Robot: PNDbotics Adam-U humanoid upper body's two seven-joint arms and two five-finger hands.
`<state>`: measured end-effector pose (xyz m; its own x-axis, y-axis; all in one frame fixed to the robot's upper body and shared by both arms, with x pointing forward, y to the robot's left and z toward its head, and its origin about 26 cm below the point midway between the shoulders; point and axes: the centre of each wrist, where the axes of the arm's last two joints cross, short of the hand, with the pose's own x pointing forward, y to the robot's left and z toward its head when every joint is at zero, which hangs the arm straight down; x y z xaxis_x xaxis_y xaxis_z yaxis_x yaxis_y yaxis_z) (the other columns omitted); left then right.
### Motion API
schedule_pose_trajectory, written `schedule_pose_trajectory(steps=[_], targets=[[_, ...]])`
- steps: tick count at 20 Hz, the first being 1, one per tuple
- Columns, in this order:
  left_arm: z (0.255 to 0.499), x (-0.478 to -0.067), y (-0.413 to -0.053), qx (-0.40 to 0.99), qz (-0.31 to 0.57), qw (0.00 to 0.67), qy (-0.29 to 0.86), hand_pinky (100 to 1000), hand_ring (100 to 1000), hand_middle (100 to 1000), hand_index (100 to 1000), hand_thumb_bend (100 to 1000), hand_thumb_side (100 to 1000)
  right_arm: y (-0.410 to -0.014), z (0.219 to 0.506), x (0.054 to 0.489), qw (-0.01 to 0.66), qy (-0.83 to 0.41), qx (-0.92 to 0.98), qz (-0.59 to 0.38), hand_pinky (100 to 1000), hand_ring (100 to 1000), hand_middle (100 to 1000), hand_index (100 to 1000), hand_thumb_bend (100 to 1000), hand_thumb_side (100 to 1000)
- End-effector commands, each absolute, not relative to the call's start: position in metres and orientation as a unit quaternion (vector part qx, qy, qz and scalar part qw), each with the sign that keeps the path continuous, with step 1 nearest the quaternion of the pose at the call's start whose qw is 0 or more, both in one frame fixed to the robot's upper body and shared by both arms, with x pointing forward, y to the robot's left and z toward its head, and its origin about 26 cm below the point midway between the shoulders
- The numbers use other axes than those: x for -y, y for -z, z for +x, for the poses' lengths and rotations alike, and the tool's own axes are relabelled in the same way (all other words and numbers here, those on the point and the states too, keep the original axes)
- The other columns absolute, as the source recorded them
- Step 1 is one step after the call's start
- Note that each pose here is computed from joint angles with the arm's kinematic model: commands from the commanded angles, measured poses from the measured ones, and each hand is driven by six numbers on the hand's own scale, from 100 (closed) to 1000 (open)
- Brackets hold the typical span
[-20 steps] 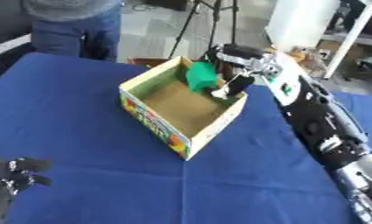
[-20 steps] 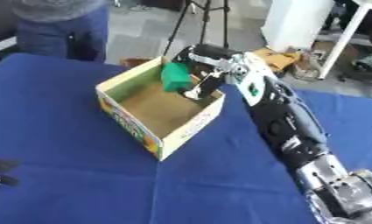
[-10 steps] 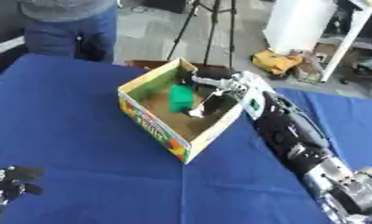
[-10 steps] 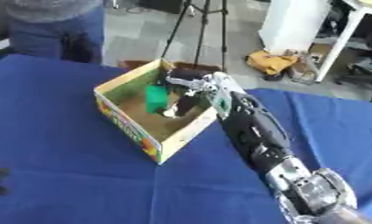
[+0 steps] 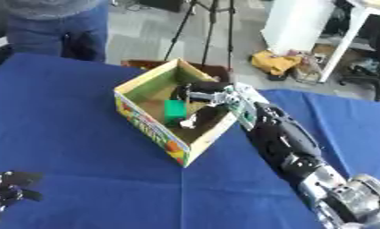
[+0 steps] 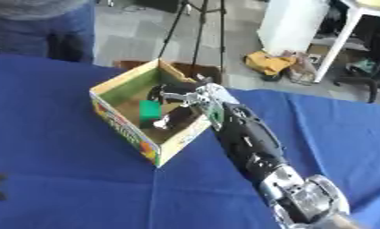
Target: Pick up objects on the table and place them in the box.
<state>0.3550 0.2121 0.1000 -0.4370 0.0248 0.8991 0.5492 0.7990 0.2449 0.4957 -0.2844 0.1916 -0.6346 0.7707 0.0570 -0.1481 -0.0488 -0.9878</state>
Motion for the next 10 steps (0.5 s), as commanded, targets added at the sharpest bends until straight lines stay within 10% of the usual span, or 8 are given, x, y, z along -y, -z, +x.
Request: schedule_pose_trajectory(steps=[1,7,10], targets=[[0.356,-0.212,-0.108,0.812,-0.177,0.490,0.264,616,786,578,619,430,1000,-0.215,0.494,0.283,0.301,-0.663,0.624,-0.285,707,784,944,946,409,618],[0.355,-0.214,-0.106,0.811,-0.173,0.494,0.261,616,786,577,619,434,1000,-0.230,0.488,0.277,0.257,-0.635,0.662,-0.304,694,769,928,938,390,567],[0.354,-0.219,-0.103,0.811,-0.167,0.500,0.254,616,786,578,619,438,1000,-0.242,0.482,0.279,0.228,-0.609,0.697,-0.303,690,743,882,923,184,452]])
